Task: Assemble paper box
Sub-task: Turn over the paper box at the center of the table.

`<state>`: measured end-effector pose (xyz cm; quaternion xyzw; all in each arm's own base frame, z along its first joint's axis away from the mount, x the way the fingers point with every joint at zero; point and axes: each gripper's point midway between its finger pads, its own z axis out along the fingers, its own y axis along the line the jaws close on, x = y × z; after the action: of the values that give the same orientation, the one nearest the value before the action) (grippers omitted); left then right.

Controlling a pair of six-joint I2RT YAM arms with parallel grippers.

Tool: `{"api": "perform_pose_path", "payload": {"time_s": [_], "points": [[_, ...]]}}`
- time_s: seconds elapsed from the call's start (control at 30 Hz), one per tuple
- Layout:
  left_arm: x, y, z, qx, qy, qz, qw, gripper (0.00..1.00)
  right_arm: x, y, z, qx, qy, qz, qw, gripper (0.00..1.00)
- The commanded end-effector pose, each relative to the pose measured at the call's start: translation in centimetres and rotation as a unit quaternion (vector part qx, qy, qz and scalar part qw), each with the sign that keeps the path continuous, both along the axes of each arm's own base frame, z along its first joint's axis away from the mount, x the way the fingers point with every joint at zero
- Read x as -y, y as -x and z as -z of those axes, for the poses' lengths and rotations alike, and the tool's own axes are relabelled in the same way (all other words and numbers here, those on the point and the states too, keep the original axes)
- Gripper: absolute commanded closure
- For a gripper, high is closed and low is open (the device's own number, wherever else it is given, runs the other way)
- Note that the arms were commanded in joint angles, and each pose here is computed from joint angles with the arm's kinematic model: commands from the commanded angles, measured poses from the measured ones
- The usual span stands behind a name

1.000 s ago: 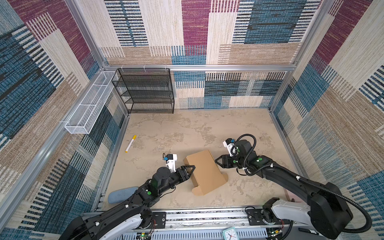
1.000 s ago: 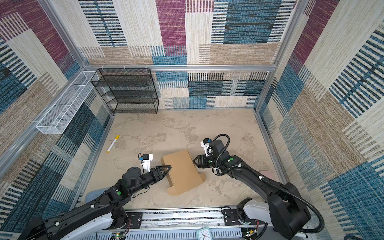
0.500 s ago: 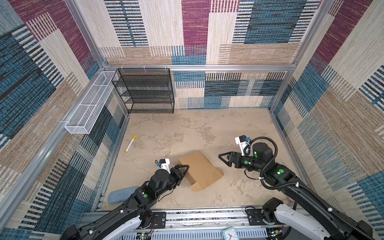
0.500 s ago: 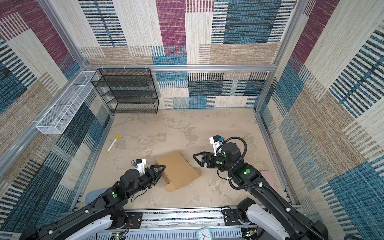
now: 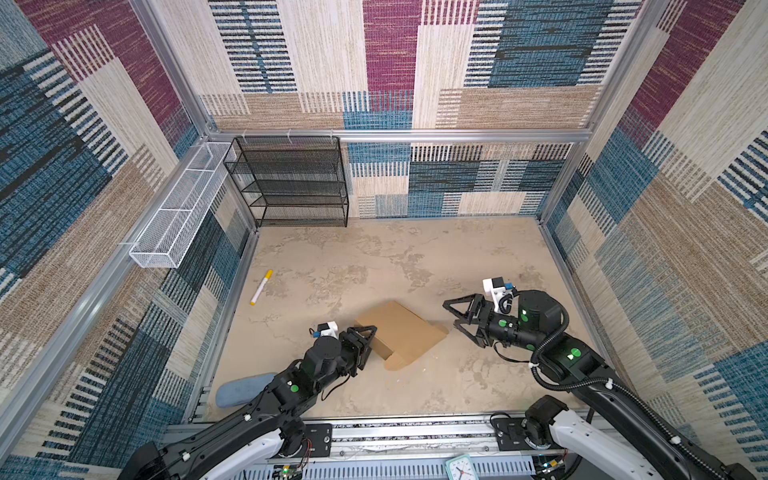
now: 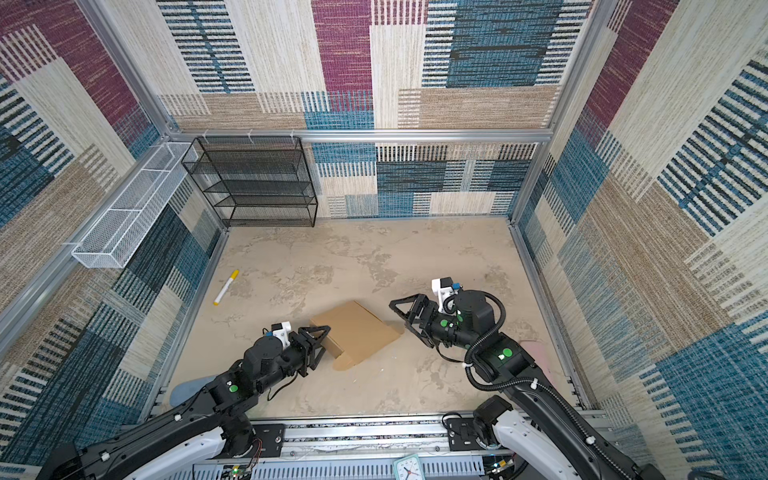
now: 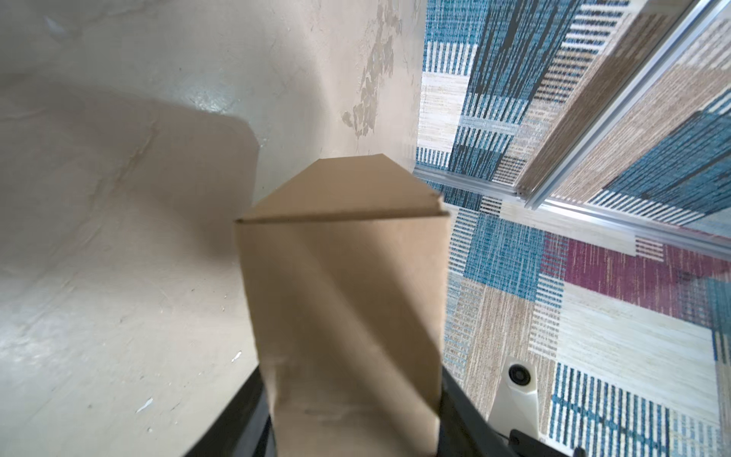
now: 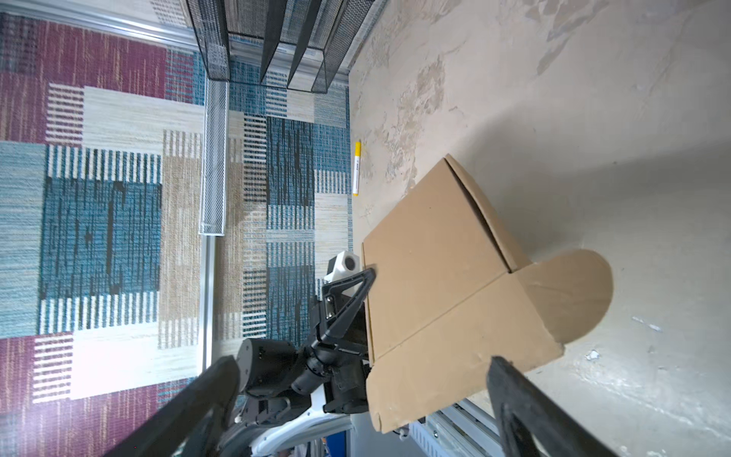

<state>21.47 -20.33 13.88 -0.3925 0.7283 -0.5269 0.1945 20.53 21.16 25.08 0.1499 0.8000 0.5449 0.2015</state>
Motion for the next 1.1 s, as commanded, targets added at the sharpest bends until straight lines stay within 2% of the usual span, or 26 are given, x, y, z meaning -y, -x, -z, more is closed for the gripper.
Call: {"api": "perform_pose_path", "payload": {"time_s": [0.0,0.23,0.4,0.63,0.83,1.07], "points": [[0.0,-0.7,-1.0,-0.011,0.048,-0.035,0.998,0.48,0.5,0.4,0.9,-0.072,-0.01,0.027,0.997,0.0],[2.6,-1.9,-1.4,-0.027,0.107,-0.029,0.993,0.51,2.1,0.2,-0.1,-0.061,-0.015,0.077,0.995,0.0],[4.8,-3.1,-3.0,-0.002,0.157,-0.018,0.987,0.59,1.3,0.5,1.9,-0.097,0.002,0.055,0.994,0.0],[5.3,-3.4,-3.7,0.01,0.163,-0.021,0.986,0.62,1.2,0.6,2.0,-0.094,0.003,0.055,0.994,0.0],[5.6,-3.6,-3.7,0.022,0.181,-0.03,0.983,0.63,0.3,0.5,1.5,-0.096,0.033,0.055,0.993,0.0],[7.1,-4.2,-4.7,0.053,0.223,-0.028,0.973,0.67,-1.2,0.4,3.0,-0.109,0.029,0.055,0.992,0.0]]}}
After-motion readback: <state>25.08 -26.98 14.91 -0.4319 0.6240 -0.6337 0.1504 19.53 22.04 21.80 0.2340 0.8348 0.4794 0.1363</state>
